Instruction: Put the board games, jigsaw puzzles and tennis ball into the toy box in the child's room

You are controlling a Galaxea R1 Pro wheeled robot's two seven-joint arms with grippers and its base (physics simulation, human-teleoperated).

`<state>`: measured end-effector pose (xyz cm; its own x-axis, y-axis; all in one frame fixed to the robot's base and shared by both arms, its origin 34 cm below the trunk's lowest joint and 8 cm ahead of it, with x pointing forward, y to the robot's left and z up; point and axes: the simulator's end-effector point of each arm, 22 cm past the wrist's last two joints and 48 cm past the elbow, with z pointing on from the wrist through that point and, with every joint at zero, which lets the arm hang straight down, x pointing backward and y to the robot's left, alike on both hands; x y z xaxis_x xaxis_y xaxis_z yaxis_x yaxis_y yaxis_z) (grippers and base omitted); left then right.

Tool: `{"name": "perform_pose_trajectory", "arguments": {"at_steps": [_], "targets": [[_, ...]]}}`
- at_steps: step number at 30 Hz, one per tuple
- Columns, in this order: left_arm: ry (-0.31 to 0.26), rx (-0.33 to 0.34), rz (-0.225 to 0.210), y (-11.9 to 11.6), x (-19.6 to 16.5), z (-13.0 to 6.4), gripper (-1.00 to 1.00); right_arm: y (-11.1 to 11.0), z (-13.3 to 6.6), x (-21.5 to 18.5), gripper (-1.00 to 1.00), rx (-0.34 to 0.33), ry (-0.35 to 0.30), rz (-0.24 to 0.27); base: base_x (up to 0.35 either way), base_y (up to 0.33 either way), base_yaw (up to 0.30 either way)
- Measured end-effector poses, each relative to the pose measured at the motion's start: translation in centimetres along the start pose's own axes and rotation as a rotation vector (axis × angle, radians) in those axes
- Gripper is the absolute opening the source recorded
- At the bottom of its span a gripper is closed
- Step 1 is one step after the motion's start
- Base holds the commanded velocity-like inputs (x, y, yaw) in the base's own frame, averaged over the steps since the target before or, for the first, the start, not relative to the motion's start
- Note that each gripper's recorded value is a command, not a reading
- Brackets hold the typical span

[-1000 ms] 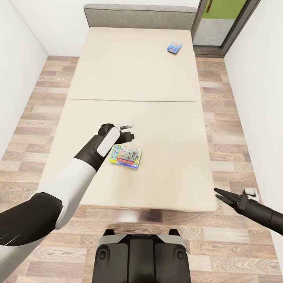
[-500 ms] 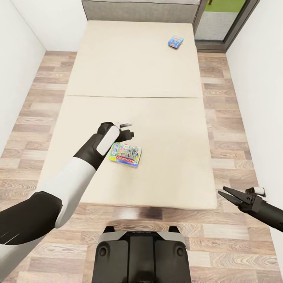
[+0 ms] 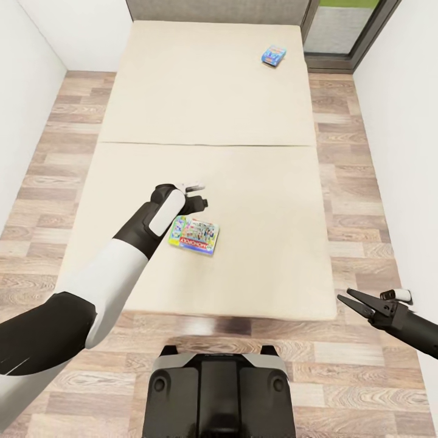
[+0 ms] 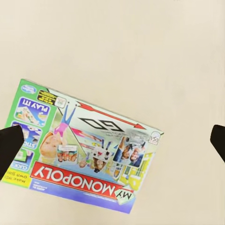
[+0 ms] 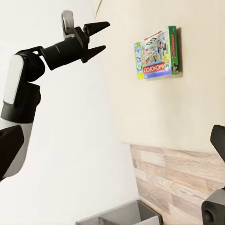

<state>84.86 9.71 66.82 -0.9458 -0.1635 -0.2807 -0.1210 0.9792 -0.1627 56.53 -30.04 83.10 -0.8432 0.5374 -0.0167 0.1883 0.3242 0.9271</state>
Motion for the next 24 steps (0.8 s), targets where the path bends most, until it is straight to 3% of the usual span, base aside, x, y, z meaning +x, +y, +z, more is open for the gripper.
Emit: {"name": "perform_pose_trajectory", "arguments": {"at_steps": [24], "targets": [[-0.021, -0.012, 0.011, 0.3, -1.8, 1.2, 1.0, -1.8, 0.3, 0.6, 1.0, 0.021, 0.013, 0.03, 0.0, 0.0, 0.0]]}}
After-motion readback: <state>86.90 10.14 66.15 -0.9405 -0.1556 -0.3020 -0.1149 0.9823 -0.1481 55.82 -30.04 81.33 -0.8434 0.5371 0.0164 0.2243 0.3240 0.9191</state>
